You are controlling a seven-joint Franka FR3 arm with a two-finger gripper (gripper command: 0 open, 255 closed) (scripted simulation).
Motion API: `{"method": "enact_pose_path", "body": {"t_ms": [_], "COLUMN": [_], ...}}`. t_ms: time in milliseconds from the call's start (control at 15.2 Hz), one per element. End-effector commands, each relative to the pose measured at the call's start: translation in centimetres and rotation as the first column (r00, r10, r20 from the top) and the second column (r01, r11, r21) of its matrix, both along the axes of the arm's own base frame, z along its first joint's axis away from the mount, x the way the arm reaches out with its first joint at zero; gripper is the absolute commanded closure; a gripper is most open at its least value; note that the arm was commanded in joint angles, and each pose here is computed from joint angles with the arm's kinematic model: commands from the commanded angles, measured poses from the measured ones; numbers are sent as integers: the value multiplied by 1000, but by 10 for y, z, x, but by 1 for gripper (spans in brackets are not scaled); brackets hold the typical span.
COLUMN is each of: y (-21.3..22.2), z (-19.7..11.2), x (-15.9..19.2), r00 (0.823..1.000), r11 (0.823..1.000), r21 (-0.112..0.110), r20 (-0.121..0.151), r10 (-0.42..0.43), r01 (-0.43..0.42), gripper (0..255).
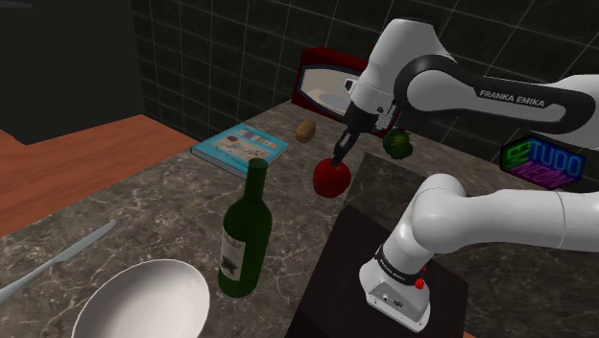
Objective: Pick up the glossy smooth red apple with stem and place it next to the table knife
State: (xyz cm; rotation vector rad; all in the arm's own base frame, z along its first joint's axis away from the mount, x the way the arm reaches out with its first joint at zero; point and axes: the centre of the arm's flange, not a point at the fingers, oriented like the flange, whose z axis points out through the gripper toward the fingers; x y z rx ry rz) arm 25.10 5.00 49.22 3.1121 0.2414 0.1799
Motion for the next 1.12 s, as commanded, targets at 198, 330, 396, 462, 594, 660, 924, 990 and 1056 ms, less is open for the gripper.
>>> {"method": "enact_pose_path", "body": {"t_ms": [198,330,396,462,594,660,924,990,1056], "y": [0,0,0,0,0,0,0,0,10], "z": [27,37,43,48,58,64,85,86,86], "x": [0,0,0,0,0,0,0,0,8], "r00": [1000,1000,1000,1000,1000,1000,1000,1000,1000], "r11": [1000,1000,1000,1000,1000,1000,1000,1000,1000], "r21": [0,0,0,0,0,0,0,0,0], "r20": [0,0,0,0,0,0,0,0,0], "r10": [0,0,0,0,0,0,0,0,0], "r01": [0,0,0,0,0,0,0,0,0], "gripper": [255,255,255,255,255,255,255,255,255]}}
